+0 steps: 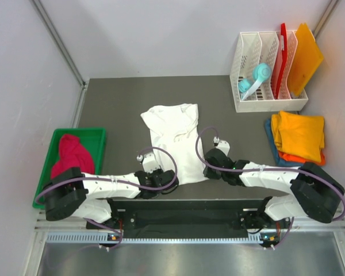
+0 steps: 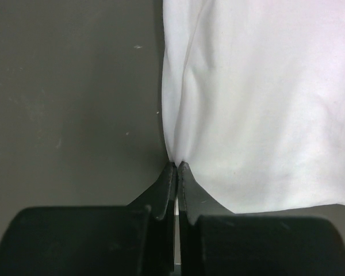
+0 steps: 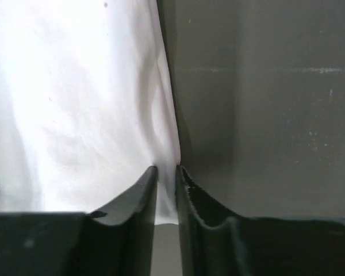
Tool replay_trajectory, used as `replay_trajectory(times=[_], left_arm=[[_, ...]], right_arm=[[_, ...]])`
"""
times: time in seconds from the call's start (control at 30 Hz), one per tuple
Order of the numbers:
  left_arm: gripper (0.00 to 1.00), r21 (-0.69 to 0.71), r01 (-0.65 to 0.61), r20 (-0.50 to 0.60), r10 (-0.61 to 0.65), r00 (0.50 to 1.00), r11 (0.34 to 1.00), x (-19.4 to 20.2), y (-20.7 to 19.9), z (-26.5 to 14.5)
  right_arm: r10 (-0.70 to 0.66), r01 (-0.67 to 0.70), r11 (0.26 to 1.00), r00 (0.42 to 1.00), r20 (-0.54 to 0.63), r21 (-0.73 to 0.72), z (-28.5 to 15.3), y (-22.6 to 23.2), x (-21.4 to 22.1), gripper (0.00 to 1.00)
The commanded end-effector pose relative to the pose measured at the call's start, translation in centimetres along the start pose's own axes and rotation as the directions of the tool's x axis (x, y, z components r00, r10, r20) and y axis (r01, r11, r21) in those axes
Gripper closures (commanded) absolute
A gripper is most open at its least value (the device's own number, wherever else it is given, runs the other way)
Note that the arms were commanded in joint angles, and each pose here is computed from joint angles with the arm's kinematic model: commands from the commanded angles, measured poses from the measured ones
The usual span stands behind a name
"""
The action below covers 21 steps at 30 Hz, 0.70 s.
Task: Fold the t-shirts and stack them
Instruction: Fold the tshirt
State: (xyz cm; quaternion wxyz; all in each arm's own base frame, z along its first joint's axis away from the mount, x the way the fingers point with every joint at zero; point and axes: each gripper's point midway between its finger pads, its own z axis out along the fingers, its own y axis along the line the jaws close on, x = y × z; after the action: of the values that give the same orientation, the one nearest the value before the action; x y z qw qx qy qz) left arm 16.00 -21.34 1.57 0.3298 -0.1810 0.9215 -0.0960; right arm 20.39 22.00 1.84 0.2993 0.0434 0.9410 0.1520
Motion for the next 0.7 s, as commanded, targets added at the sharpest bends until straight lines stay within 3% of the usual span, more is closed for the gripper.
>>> replay_trajectory(times=[0.0, 0.13, 0.47, 0.5, 0.6, 0.67], left_arm=[[1.0, -0.154, -0.133, -0.114, 0.117, 0.987, 0.979, 2.4, 5.8, -0.4], [1.0, -0.152, -0.135, -0.106, 0.119, 0.987, 0.979, 2.2, 5.7, -0.4], [1.0, -0.139, -0.145, -0.112, 0.13, 0.985, 0.98, 2.2, 5.3, -0.5], [1.0, -0.139, -0.145, -0.112, 0.13, 0.985, 0.98, 2.2, 5.2, -0.6], [1.0, -0.152, -0.154, -0.126, 0.136, 0.983, 0.976, 2.4, 5.3, -0.6], [0.89, -0.161, -0.159, -0.137, 0.137, 0.981, 0.974, 2.7, 5.5, -0.8]], right_arm=[[0.013, 0.001, 0.996, 0.987, -0.16, 0.086, -0.3, -4.0, 5.0, 0.9], [0.036, -0.02, 0.995, 0.985, -0.168, 0.096, -1.1, -5.0, 6.0, 1.0], [0.02, -0.008, 0.998, 0.984, -0.174, 0.065, -2.1, -4.2, 6.9, 1.0], [0.016, -0.003, 0.998, 0.984, -0.178, 0.07, -2.1, -4.2, 6.9, 0.89], [0.005, 0.012, 0.995, 0.985, -0.174, 0.1, -2.2, -4.3, 6.7, 0.67], [0.006, 0.009, 0.996, 0.986, -0.168, 0.092, -2.5, -4.1, 6.6, 0.6]])
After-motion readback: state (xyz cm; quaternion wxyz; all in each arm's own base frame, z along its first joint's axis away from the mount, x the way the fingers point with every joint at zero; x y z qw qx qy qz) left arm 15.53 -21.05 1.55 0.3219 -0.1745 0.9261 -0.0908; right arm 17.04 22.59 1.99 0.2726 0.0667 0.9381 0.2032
